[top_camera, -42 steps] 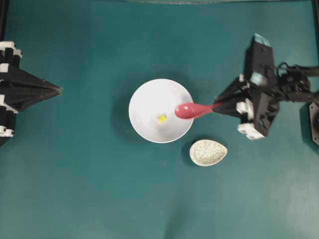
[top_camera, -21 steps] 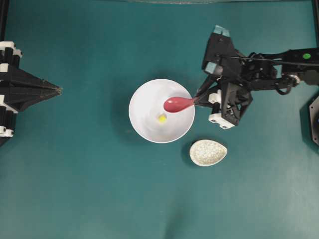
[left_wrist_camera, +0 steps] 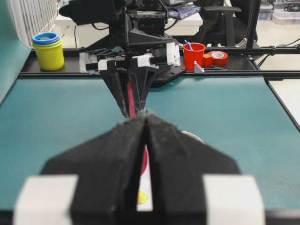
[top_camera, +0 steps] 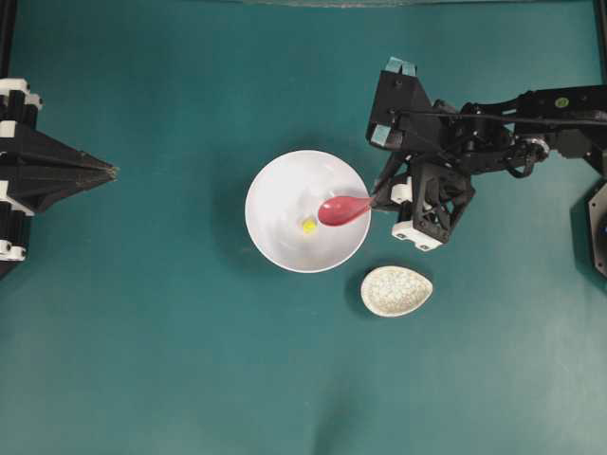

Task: Scoop the yellow hexagonal prism block from the bowl with a spoon using the right arm.
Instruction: 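Lower the spoon into the bowl beside the yellow block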

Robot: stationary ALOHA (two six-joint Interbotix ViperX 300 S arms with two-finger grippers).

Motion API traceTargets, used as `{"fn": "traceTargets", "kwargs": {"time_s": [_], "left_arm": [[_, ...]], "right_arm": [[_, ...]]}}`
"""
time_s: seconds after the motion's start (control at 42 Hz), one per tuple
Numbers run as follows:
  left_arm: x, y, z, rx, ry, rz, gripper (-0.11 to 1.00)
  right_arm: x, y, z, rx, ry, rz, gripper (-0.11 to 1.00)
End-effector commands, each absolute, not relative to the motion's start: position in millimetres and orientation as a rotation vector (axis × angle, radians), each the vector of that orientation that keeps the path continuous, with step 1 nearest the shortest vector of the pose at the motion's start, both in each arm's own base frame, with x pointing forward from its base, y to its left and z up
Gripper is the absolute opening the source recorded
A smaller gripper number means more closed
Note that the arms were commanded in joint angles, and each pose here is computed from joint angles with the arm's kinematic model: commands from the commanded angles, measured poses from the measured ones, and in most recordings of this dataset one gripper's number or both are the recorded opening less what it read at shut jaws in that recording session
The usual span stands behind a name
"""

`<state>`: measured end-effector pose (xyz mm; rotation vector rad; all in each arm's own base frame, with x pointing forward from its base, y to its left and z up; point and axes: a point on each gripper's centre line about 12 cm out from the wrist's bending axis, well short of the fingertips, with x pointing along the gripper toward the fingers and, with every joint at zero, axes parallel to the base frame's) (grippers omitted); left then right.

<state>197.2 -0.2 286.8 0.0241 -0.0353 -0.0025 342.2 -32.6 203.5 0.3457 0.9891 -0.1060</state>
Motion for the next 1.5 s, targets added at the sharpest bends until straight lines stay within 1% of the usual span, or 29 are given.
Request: {"fn": "traceTargets", "kwargs": {"time_s": [0.0,0.334,0.572,0.977,1.478], "left_arm": [[198.9,0.0,293.4,0.026,-0.052,-0.001,0.00],[199.0,0.0,294.0,0.027,-0.054,-0.001,0.00],[199.1,0.1,290.4,0.027,-0.023,-0.001,0.00],[199.1,0.1,287.9,0.027,-0.002,-0.001,0.00],[199.1,0.1,286.8,0.043,0.008,-0.001,0.00]], "right_arm": [[345.8,-33.6,215.2,0.344,0.958,-0.103,0.23],[348.8,-33.2,213.7,0.347,0.987,-0.098,0.23],[354.8,-33.8,213.4,0.352,0.988,-0.098,0.23],[354.6,-32.5,200.1,0.358,1.065,-0.091,0.23],[371.6,-24.1,194.7,0.338,1.081,-0.064,0.23]]}}
